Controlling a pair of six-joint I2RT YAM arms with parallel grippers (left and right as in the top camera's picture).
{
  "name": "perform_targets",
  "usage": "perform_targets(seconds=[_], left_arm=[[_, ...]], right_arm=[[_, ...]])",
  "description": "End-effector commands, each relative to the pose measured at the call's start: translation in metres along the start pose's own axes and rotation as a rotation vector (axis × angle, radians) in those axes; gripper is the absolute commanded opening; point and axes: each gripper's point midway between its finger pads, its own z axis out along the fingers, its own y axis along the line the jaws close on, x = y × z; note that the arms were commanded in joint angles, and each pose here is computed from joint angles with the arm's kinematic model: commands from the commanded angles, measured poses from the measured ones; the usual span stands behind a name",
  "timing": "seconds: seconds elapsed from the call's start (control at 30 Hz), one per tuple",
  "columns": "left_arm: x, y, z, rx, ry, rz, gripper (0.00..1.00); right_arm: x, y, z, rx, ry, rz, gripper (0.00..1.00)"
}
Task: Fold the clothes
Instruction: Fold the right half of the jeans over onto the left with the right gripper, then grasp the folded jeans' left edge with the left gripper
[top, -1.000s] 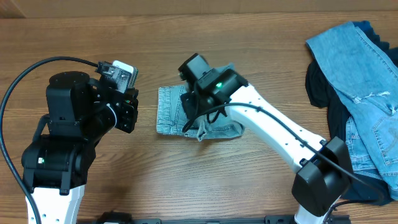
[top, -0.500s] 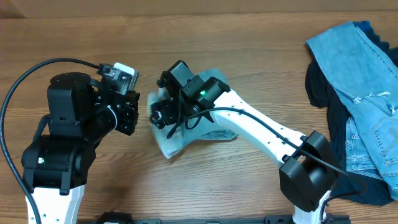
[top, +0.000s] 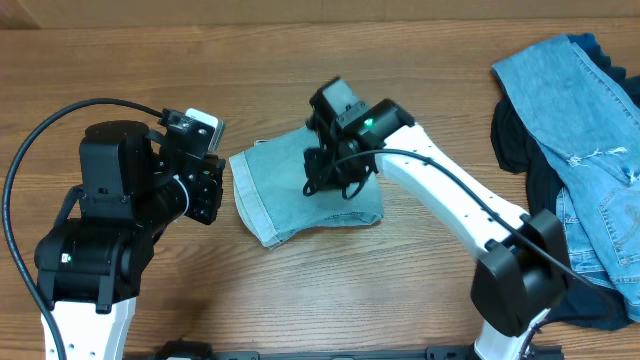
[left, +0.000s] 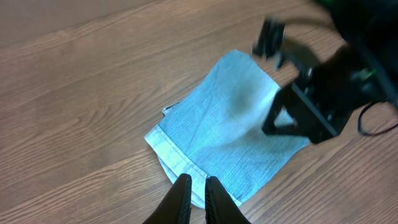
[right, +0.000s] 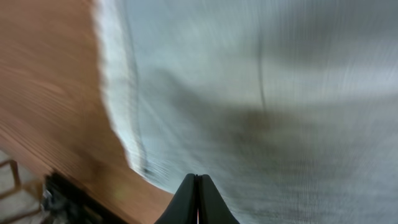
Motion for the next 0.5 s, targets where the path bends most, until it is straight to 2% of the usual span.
perform_targets(seconds=[0.0,0.1,0.2,0.27,0.33,0.37,0.4,0.43,0.47], left_arm=[[-0.007,-0.003,-0.010,0.005,-0.034,-0.005,0.13],[-0.005,-0.003,-0.010,0.006,-0.028,-0.007,0.13],[-0.003,-0.003,-0.010,0.008,-0.020,-0.022,0.14],[0.002,-0.003,-0.006,0.013,0.008,-0.034,0.17],[0.009,-0.001,0.004,0.019,0.044,-0.047,0.18],[0.016,0.000,0.015,0.029,0.081,-0.066,0.32],[0.022,-0.003,0.024,0.058,0.111,-0.077,0.48],[0.029,-0.006,0.035,0.092,0.146,-0.091,0.58],[0.035,-0.007,0.044,0.112,0.176,-0.104,0.79]], right_arm=[[0.027,-0.016,0.037,0.007,0.138,0.078,0.04],[0.043,-0.029,0.059,0.036,0.243,0.145,0.04],[0.045,-0.031,0.065,0.043,0.258,0.152,0.04],[0.034,-0.027,0.047,0.039,0.231,0.141,0.04],[0.009,-0.029,0.000,0.097,0.101,0.110,0.04],[-0.005,-0.031,-0.036,0.132,-0.010,0.097,0.04],[-0.013,-0.030,-0.067,0.131,-0.101,0.089,0.16],[-0.015,-0.030,-0.089,0.125,-0.162,0.090,0.37],[-0.016,-0.033,-0.104,0.122,-0.197,0.094,0.57]])
